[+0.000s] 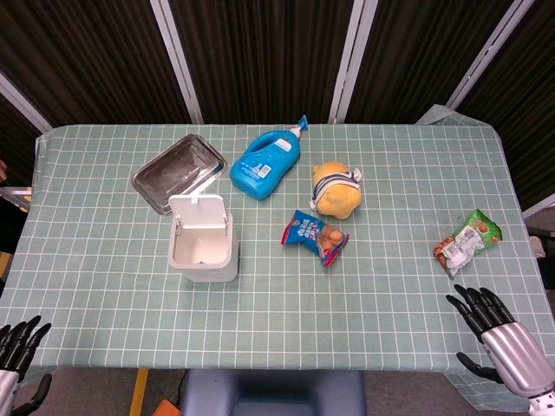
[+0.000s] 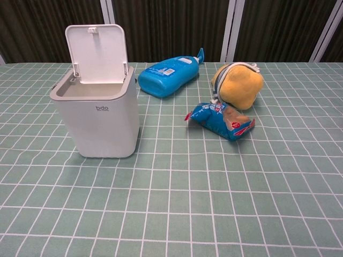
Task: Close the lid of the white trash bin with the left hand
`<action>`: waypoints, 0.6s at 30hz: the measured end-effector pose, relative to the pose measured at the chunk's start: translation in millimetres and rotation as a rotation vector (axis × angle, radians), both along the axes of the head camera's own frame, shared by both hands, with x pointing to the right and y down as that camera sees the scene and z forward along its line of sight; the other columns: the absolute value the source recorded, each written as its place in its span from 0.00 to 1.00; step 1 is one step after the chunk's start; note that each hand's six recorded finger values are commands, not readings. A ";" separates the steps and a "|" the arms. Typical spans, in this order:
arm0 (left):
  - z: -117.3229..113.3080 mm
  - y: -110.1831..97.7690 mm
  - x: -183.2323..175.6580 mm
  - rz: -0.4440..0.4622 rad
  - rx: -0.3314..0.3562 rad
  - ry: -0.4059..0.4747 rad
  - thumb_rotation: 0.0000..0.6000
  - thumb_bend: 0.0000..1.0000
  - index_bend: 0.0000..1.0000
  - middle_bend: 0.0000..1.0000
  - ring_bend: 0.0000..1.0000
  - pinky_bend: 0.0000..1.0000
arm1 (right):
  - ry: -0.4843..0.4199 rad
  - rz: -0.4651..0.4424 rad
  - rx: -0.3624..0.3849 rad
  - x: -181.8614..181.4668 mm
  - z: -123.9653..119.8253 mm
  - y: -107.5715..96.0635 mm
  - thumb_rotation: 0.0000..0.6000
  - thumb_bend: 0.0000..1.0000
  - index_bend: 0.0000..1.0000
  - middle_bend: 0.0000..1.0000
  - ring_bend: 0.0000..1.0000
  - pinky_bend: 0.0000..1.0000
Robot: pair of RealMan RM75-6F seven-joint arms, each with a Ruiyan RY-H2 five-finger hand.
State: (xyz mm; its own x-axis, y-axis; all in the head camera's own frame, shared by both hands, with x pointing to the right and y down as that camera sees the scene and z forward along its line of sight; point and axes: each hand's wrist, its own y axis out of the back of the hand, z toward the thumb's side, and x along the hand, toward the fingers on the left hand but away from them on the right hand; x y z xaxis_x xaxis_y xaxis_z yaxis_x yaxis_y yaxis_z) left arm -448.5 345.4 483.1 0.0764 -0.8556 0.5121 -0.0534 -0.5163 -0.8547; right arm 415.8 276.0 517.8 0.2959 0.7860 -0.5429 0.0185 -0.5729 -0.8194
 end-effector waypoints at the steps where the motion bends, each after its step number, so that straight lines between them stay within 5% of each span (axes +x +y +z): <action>1: 0.0 0.0 0.0 0.000 0.000 0.000 1.00 0.46 0.05 0.00 0.00 0.00 | 0.000 0.000 0.000 0.1 0.1 0.0 1.00 0.31 0.00 0.00 0.00 0.00; 7: 6.9 -6.8 6.8 0.014 -0.001 0.038 1.00 0.46 0.04 0.00 0.00 0.02 | 0.006 0.004 0.011 0.6 -0.4 -0.8 1.00 0.31 0.00 0.00 0.00 0.00; 10: 15.4 -28.8 12.3 0.003 0.020 0.081 1.00 0.46 0.04 0.06 0.04 0.22 | 0.016 0.000 0.023 -0.2 0.3 0.1 1.00 0.31 0.00 0.00 0.00 0.00; 12: 19.5 -48.9 16.8 -0.018 0.040 0.116 1.00 0.46 0.04 0.28 0.25 0.47 | 0.023 -0.003 0.029 -1.3 1.3 0.9 1.00 0.31 0.00 0.00 0.00 0.00; 14: 24.5 -72.2 24.0 -0.042 0.043 0.168 1.00 0.47 0.05 0.64 0.61 0.81 | 0.026 -0.005 0.041 -3.6 2.4 1.4 1.00 0.31 0.00 0.00 0.00 0.00; 18: 34.6 -109.6 36.8 -0.102 -0.005 0.269 1.00 0.48 0.10 0.97 0.95 1.00 | 0.026 -0.011 0.063 -8.8 5.3 1.5 1.00 0.31 0.00 0.00 0.00 0.00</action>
State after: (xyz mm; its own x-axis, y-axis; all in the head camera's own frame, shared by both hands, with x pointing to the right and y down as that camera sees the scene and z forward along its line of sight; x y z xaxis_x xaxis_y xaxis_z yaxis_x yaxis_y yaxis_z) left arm -411.8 235.8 517.7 0.1236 -0.8634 0.4892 -0.3294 -0.5007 -0.8005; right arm 406.9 277.5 523.0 0.2909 0.8158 -0.4998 -0.0095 -0.5199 -0.8542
